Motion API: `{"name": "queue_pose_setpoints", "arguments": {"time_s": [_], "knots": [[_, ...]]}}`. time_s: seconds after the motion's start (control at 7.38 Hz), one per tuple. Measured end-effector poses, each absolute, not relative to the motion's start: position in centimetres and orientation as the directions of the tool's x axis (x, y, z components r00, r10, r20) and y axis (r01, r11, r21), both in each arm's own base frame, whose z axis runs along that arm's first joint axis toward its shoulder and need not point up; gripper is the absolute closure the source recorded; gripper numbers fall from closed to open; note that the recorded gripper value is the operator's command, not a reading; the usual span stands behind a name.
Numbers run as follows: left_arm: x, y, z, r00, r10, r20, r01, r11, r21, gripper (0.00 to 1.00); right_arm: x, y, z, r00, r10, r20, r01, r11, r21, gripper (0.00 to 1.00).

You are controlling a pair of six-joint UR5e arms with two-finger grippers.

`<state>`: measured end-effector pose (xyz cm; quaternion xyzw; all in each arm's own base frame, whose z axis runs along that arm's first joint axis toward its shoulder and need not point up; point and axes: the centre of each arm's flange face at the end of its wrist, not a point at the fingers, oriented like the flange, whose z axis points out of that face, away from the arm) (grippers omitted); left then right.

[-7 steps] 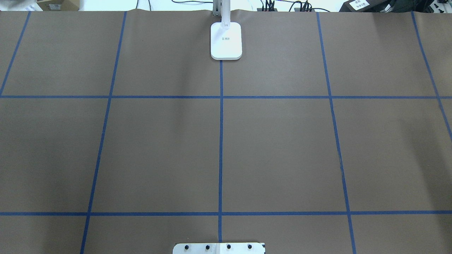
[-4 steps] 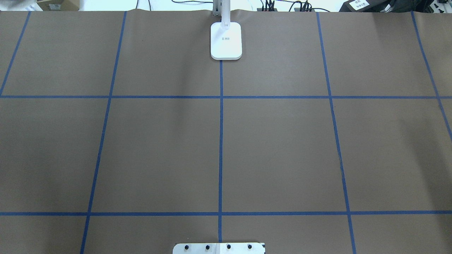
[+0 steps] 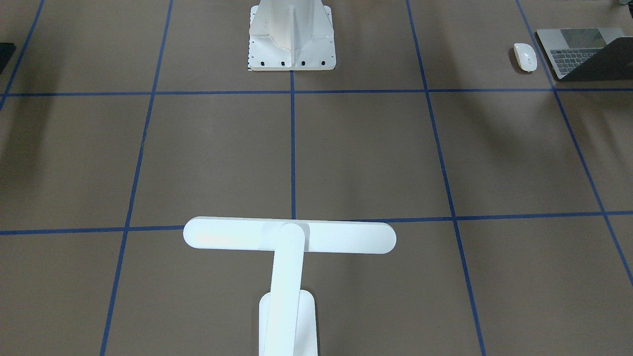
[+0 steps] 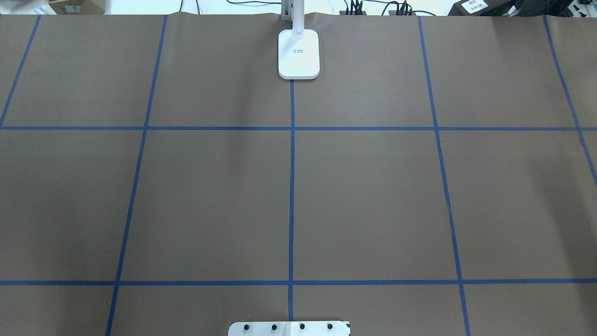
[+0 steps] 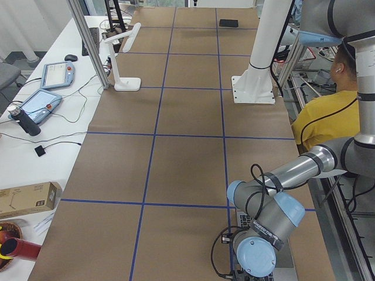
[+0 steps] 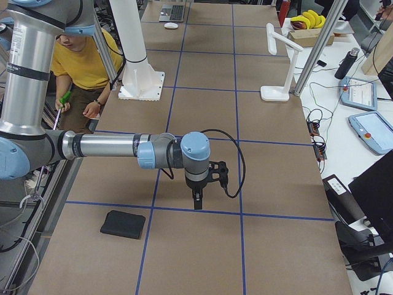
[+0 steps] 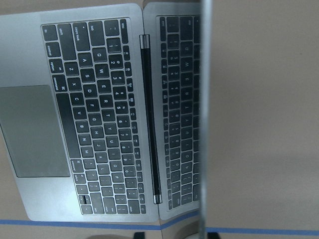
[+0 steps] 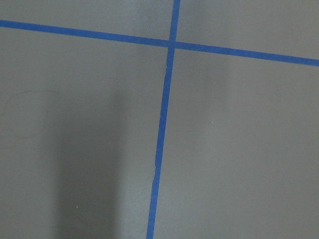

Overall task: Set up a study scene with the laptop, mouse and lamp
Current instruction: 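Carry the open silver laptop with the left gripper onto the table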

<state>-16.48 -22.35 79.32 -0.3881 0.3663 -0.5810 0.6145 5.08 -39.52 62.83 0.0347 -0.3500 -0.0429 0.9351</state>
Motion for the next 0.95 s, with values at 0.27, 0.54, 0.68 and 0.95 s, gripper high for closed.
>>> {"name": "queue_pose_setpoints", "arguments": {"time_s": [0.27,0.54,0.68,0.95], "knots": [[-17.1,-23.6,76.9,0.048,-0.998,-0.033,0.451,0.051,-0.891,1.00,5.1,-39.5,62.8,0.751,-0.105,0.652,0.056,0.994,0.095,0.00],[-18.3,-26.5,72.9,0.004,-0.999,-0.053,0.484,0.049,-0.874,1.00,5.1,-39.5,62.8,0.751,-0.104,0.652,0.055,0.994,0.094,0.00],[-19.1,-28.6,70.5,-0.023,-0.998,-0.061,0.503,0.041,-0.863,1.00,5.1,-39.5,62.8,0.751,-0.103,0.652,0.055,0.994,0.093,0.00],[-19.8,-33.5,65.4,-0.079,-0.994,-0.079,0.506,0.029,-0.862,1.00,5.1,-39.5,62.9,0.751,-0.102,0.653,0.055,0.994,0.092,0.00]]}}
